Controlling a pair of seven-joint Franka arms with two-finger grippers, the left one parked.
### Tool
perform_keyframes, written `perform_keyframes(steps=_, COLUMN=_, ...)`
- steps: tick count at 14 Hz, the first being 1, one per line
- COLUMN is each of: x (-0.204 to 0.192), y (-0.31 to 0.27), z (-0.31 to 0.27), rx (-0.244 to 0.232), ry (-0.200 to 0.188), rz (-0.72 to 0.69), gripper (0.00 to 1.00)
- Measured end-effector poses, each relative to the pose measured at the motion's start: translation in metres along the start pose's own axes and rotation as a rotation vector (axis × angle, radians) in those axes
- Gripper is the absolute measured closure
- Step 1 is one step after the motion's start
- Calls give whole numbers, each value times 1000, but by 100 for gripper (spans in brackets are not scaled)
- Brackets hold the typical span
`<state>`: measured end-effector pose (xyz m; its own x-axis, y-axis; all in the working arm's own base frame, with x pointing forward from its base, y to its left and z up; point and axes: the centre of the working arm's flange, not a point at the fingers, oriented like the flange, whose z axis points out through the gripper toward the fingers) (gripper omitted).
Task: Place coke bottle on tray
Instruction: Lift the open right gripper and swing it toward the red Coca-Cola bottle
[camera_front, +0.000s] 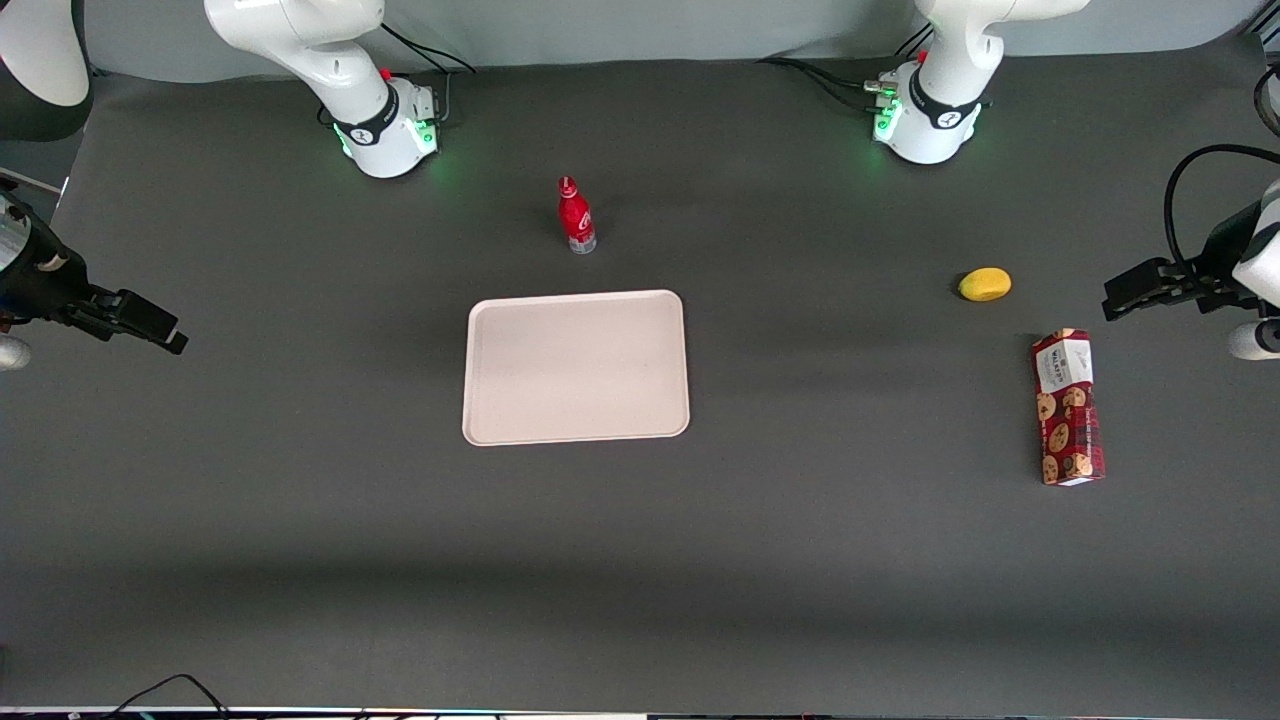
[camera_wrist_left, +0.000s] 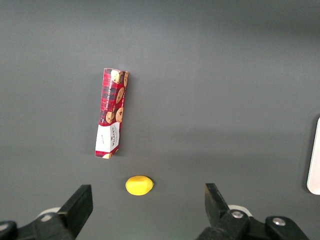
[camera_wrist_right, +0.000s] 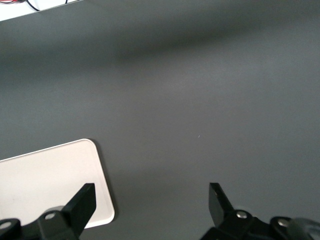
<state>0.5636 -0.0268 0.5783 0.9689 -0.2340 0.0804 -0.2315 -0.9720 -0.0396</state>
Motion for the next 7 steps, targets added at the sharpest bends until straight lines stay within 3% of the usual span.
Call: perform_keyframes(steps=7, x=-2, y=1, z=2, rx=-4, ry=-20, rz=1, gripper=0)
